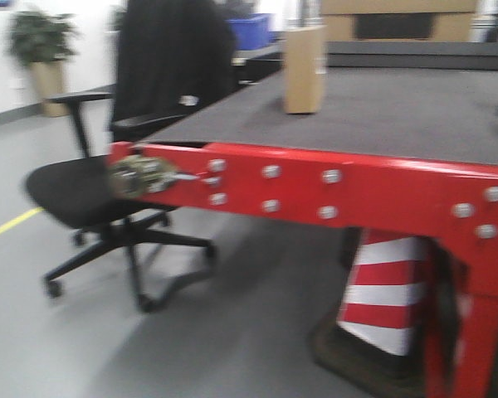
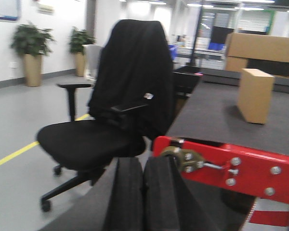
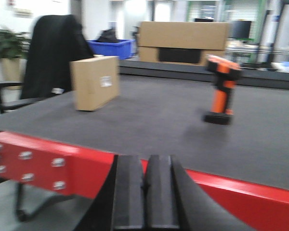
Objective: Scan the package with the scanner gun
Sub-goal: 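Turn the base and approach the red table with box and scanner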
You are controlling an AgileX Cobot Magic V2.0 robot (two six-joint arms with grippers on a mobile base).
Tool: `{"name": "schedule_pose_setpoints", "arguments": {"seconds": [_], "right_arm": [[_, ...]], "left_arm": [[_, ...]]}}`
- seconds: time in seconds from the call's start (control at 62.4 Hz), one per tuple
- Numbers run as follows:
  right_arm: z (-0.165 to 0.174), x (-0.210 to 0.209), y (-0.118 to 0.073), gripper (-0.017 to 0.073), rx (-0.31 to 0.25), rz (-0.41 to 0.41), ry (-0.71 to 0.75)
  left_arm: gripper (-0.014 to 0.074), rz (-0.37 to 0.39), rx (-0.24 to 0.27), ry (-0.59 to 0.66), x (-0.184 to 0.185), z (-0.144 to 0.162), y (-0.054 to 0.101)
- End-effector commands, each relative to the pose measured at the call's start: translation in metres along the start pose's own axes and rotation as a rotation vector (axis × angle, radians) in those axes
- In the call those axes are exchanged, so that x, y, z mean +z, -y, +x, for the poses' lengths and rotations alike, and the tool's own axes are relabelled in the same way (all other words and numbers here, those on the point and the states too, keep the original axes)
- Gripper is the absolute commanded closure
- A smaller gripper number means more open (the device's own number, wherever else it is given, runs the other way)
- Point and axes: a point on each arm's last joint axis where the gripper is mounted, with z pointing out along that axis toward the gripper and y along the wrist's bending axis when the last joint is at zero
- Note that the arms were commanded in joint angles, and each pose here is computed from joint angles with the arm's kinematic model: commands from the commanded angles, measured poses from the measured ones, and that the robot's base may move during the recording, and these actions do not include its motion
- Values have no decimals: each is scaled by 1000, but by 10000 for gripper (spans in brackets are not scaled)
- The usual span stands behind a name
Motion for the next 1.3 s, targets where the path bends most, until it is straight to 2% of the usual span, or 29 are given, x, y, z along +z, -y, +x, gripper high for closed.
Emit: {"name": "schedule_pose_setpoints", "arguments": {"seconds": [0.0,1.154,1.282], "right_arm": [[-2,0,0,728,1,-4,19],[-2,0,0,728,1,-4,19],[-2,0,0,728,1,-4,19]], "left_arm": [[704,3,5,28,0,-3,0],[704,3,5,28,0,-3,0],[704,24,3,27,0,-3,1]]}}
